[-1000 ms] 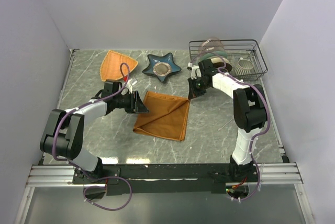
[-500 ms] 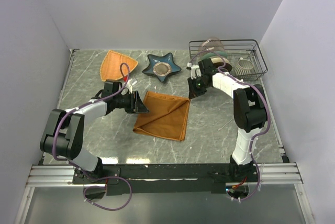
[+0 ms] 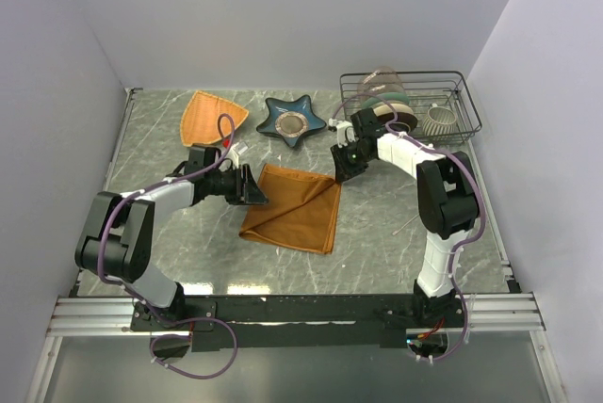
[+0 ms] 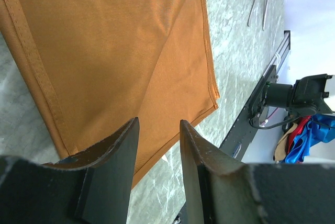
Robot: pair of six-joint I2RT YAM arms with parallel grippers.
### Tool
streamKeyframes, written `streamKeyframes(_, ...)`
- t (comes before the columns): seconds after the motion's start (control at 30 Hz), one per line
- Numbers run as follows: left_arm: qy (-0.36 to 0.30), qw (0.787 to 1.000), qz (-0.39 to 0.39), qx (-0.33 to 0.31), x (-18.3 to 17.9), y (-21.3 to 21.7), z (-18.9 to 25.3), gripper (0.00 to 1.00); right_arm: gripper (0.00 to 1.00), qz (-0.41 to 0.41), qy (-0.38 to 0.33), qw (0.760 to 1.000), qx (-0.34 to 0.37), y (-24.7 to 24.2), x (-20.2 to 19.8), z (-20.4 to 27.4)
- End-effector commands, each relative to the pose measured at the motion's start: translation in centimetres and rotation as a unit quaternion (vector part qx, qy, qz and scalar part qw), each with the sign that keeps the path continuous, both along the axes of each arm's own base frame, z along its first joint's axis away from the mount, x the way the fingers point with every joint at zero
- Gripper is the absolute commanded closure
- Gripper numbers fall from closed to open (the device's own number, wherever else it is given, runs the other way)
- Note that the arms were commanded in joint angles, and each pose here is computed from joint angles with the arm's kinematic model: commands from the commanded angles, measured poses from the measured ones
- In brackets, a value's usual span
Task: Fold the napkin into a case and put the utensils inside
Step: Smooth out the upper triangle-folded napkin at the center of the board.
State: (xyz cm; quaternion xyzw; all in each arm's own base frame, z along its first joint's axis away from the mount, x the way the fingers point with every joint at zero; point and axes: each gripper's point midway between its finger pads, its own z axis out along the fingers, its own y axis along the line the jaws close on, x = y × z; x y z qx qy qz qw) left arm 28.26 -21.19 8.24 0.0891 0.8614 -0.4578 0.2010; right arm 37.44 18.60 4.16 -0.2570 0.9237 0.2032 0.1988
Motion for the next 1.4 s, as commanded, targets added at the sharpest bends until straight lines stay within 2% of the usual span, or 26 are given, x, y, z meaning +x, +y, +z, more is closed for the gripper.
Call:
streamKeyframes(0.0,-0.023,1.0,-0.001,-0.01,1.3,-0.5,1.4,0.57,0.7,0.013,-0.025,1.0,-0.004,0.0,0.6,1.6)
streamKeyframes(0.17,-0.02,1.0,0.0,-0.012,1.5,-0.5,1.4,0.57,0.63,0.029,-0.033,0.999,0.004,-0.1,-0.4,2.5)
streamKeyframes(0.3,-0.018,1.0,0.0,-0.012,1.5,-0.6,1.3,0.57,0.61,0.039,-0.036,0.999,0.002,0.0,-0.6,2.4)
streamKeyframes(0.83,-0.011,1.0,0.0,-0.01,1.7,-0.6,1.0,0.57,0.63,0.065,-0.044,0.997,-0.017,1.4,0.9,1.3)
streamKeyframes(1.13,-0.012,1.0,0.001,-0.01,1.7,-0.6,1.0,0.57,0.78,0.067,-0.042,0.996,-0.039,0.8,1.2,0.2)
streamKeyframes(1.23,-0.011,1.0,0.001,-0.009,1.6,-0.6,1.0,0.57,0.89,0.062,-0.045,0.996,-0.046,0.6,1.6,0.2)
streamKeyframes(1.3,-0.011,1.0,0.0,-0.008,1.6,-0.6,1.0,0.57,1.0,0.058,-0.051,0.996,-0.048,0.6,1.9,0.4)
streamKeyframes(1.37,-0.01,1.0,0.0,-0.008,1.6,-0.6,0.9,0.57,1.0,0.056,-0.054,0.996,-0.049,0.6,2.2,0.6)
